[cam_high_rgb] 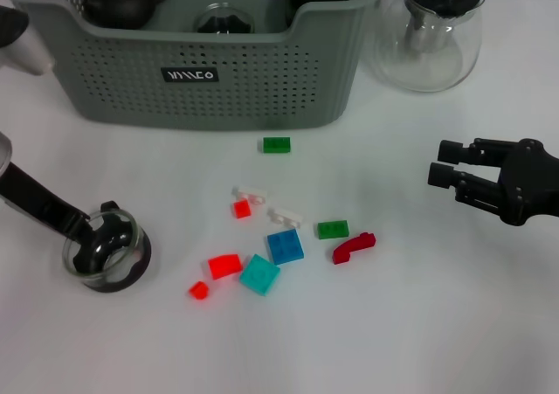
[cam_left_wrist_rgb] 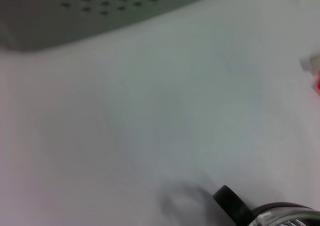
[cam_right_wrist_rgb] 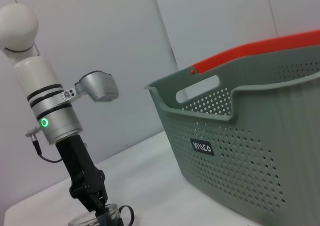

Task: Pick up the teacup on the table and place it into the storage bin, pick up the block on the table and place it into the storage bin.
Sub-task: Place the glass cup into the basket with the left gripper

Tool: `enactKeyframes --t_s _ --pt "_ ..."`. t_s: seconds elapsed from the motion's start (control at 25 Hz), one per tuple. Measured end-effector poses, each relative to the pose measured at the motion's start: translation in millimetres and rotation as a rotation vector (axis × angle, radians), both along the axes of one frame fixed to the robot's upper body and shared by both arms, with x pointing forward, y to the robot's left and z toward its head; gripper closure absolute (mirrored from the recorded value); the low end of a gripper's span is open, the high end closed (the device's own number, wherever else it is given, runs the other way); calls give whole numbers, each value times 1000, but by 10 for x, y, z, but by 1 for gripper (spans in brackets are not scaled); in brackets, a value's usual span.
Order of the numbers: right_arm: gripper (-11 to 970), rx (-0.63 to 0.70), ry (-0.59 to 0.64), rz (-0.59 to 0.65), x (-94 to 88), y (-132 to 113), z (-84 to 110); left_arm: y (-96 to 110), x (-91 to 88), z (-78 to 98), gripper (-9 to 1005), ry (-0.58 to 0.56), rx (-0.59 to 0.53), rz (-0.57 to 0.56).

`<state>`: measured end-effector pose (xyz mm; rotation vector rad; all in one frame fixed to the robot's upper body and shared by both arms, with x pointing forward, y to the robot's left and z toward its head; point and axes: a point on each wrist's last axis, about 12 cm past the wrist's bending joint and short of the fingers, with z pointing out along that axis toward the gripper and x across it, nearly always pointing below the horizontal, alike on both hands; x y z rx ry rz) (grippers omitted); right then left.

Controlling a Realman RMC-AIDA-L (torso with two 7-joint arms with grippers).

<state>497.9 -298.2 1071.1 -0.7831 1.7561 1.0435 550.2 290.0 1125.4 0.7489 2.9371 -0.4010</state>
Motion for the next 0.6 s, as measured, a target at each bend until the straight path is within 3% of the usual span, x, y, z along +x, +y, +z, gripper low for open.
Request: enactKeyframes --t_s 0.16,0.24,0.4,0.48,0.6 --pt "535 -1 0 -1 -1 -4 0 74 -1 70 954 -17 -81 -10" --pt "535 -1 0 -1 -3 -7 -1 131 -7 127 953 -22 -195 -27" --pt "535 0 0 -4 -5 -11 -1 217 -30 256 952 -37 -569 -119" --pt "535 0 0 -4 -4 -9 -1 236 -10 324 951 -78 -787 -147" --pt "535 2 0 -3 -3 -3 -1 220 71 466 950 -183 -1020 -139"
